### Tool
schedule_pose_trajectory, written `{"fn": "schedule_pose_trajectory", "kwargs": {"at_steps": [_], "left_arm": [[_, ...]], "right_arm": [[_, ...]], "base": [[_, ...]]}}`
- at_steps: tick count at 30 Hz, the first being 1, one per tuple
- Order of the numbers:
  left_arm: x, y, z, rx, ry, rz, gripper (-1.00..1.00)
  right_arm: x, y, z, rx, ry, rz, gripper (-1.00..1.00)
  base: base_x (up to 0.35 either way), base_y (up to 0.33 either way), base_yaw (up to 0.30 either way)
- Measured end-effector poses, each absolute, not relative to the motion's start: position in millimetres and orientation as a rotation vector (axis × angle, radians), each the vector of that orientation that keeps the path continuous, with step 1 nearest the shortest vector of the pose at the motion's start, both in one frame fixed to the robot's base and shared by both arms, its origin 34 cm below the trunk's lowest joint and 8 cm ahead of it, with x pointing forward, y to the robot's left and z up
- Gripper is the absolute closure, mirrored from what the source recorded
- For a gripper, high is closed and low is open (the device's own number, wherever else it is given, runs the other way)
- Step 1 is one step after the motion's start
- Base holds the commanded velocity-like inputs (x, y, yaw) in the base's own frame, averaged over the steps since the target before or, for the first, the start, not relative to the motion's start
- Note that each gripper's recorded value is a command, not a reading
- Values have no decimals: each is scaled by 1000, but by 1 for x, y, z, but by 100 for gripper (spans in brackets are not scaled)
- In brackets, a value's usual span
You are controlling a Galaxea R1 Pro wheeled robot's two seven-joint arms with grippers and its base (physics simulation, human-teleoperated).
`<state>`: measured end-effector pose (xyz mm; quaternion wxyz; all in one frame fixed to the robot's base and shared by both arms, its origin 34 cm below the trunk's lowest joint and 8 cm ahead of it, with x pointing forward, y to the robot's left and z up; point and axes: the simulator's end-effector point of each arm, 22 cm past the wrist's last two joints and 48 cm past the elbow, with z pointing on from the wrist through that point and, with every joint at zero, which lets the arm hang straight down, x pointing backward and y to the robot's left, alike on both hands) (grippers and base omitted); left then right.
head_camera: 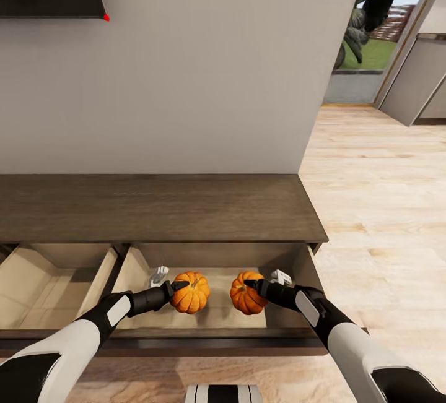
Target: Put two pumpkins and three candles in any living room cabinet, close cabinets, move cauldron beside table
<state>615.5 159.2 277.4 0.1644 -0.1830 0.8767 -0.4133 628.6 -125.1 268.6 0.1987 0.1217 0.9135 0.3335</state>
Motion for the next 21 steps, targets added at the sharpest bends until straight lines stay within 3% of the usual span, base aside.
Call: {"fn": "schedule_pose_trajectory", "kwargs": {"at_steps": [21], "left_arm": [[613,161,264,-536,2513,-1176,100]], "right_arm": [[620,-123,251,360,2586,936,100]], "base": [[0,0,0]]}}
